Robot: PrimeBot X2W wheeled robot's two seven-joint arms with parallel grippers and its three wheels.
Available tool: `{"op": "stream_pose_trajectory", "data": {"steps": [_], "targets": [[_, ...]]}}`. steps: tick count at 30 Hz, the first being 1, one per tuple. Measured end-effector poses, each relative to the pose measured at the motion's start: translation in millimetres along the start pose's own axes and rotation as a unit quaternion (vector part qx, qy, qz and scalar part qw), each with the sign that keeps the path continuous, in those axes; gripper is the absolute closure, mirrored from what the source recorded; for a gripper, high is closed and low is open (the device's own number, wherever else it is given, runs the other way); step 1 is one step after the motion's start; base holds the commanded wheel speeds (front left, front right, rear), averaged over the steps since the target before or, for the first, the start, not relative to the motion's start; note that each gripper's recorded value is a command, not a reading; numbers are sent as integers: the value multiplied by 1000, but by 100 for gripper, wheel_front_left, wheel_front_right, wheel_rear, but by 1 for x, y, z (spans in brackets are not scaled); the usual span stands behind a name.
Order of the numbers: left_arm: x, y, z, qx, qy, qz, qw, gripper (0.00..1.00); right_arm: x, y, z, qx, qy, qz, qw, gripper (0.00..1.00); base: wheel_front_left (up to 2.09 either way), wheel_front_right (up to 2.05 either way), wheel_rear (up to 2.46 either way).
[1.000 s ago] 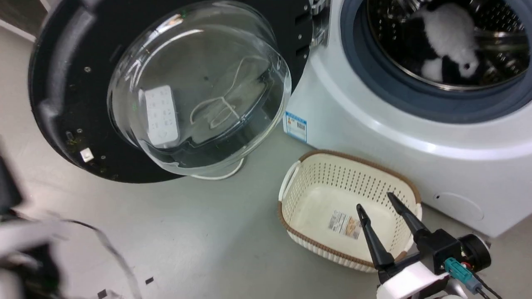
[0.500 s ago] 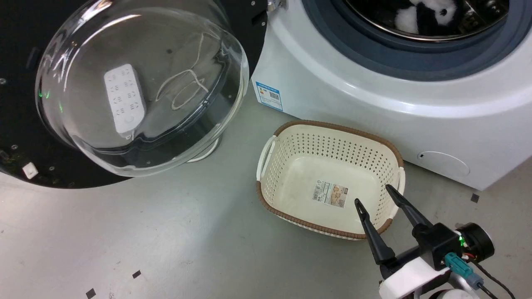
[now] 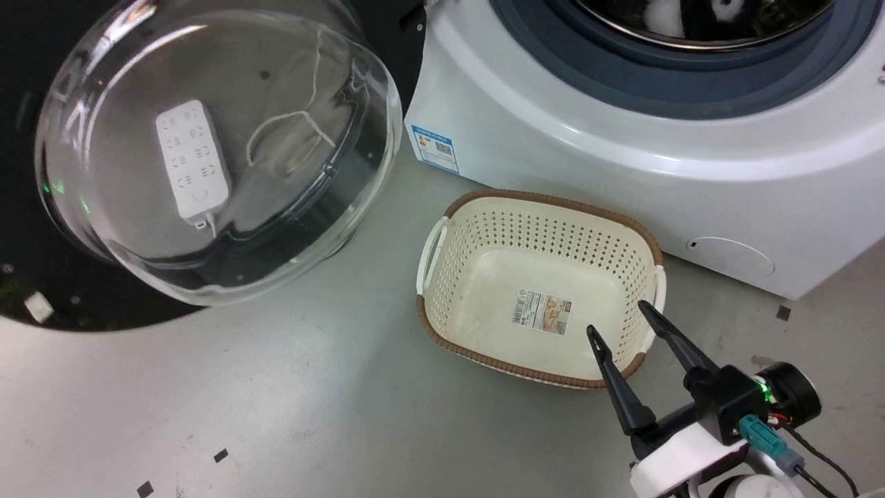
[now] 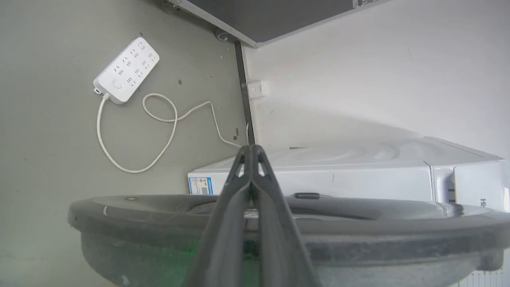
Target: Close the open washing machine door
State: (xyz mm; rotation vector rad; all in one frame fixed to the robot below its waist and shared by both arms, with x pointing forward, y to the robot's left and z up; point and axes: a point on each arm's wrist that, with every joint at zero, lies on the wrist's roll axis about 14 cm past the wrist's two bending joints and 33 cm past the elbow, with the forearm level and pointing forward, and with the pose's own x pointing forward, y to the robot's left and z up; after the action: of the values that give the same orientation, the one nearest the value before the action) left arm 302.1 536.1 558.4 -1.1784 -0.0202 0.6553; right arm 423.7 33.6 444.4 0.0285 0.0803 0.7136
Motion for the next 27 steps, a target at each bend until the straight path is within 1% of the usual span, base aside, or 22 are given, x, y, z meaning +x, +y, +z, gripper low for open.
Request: {"op": "stream_pose_trajectory", "data": {"steps": [4, 7, 10, 12, 19, 22, 27], "targets": [[-2, -6, -21, -10, 58, -28, 998, 100, -2, -2, 6, -6, -5, -5, 1000, 0, 0, 0, 0], [-7, -9, -46, -28, 116, -51, 992, 100, -4, -2, 12, -11, -11, -7, 1000, 0, 0, 0, 0], [-19, -11, -68, -27, 175, -74, 981, 100, -6, -1, 18, -16, -18, -9, 1000, 0, 0, 0, 0], [-29, -10, -78, -14, 204, -85, 975, 100, -7, 1, 22, -17, -22, -11, 1000, 0, 0, 0, 0], [-64, -9, -114, -16, 279, -122, 952, 100, -13, 7, 38, -23, -39, -14, 999, 0, 0, 0, 0], [-76, -9, -136, -21, 308, -137, 941, 100, -17, 5, 43, -27, -45, -22, 998, 0, 0, 0, 0], [-99, -7, -182, -36, 362, -156, 918, 100, -28, -8, 52, -34, -56, -47, 997, 0, 0, 0, 0]]}}
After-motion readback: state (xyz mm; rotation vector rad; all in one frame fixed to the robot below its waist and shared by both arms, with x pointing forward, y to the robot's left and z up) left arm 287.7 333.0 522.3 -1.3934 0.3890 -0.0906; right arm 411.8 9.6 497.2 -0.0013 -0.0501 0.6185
